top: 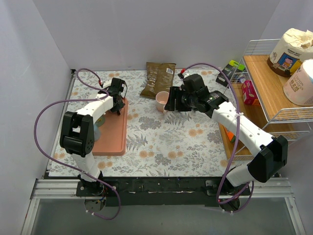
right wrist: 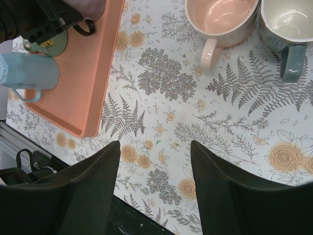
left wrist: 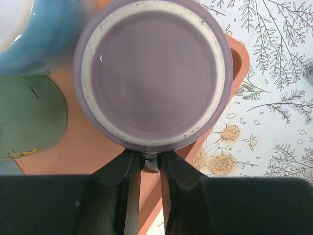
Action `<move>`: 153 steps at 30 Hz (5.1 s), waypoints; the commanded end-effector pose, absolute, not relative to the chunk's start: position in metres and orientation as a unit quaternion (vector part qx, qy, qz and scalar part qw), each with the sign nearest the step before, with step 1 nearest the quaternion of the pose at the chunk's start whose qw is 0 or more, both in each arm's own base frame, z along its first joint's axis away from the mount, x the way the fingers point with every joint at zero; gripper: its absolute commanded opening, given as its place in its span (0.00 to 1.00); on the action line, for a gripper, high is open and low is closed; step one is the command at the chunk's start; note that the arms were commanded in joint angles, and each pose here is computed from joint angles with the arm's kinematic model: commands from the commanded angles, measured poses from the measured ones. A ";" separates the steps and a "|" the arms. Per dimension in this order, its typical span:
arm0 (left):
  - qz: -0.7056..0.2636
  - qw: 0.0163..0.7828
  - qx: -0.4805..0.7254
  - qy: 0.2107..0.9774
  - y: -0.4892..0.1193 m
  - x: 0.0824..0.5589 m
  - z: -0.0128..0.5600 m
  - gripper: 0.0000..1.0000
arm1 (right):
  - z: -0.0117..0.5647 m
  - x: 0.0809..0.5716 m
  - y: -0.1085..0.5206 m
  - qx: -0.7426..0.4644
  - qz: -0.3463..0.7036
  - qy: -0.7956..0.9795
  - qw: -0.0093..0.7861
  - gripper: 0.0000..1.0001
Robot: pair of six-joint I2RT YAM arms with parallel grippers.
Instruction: Turn the mug right side up
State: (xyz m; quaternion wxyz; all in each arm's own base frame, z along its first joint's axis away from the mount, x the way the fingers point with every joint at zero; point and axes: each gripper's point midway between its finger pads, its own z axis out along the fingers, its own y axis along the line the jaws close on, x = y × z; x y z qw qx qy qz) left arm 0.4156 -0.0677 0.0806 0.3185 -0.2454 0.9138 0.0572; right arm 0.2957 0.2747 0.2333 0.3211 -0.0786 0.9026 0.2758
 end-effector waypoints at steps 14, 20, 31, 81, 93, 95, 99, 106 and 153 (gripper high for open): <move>-0.184 0.437 -0.218 0.853 -0.118 0.390 0.267 0.00 | 0.282 0.258 0.309 -0.095 0.461 0.824 0.316 0.77; -0.361 0.438 -0.178 0.804 -0.164 0.355 0.336 0.00 | 0.326 0.235 0.330 -0.096 0.587 0.746 0.299 0.89; -0.580 0.427 -0.121 0.683 -0.205 0.304 0.441 0.00 | 0.419 0.236 0.340 -0.071 0.710 0.616 0.334 0.90; -0.453 0.474 -0.114 0.747 -0.192 0.303 0.394 0.98 | 0.397 0.296 0.362 -0.026 0.652 0.661 0.370 0.01; -0.206 0.502 -0.262 0.798 -0.101 0.316 0.343 0.98 | 0.275 0.309 0.349 -0.086 0.402 0.810 0.418 0.01; -0.199 0.500 -0.265 0.800 -0.099 0.316 0.341 0.98 | 0.262 0.308 0.354 -0.099 0.374 0.822 0.418 0.01; -0.198 0.498 -0.268 0.800 -0.098 0.313 0.341 0.98 | 0.231 0.314 0.355 -0.109 0.292 0.851 0.423 0.01; -0.183 0.492 -0.280 0.804 -0.090 0.306 0.334 0.98 | 0.191 0.326 0.369 -0.154 0.189 0.877 0.414 0.01; -0.062 0.375 -0.356 0.854 -0.051 0.243 0.267 0.98 | 0.113 0.346 0.403 -0.195 0.126 0.905 0.357 0.62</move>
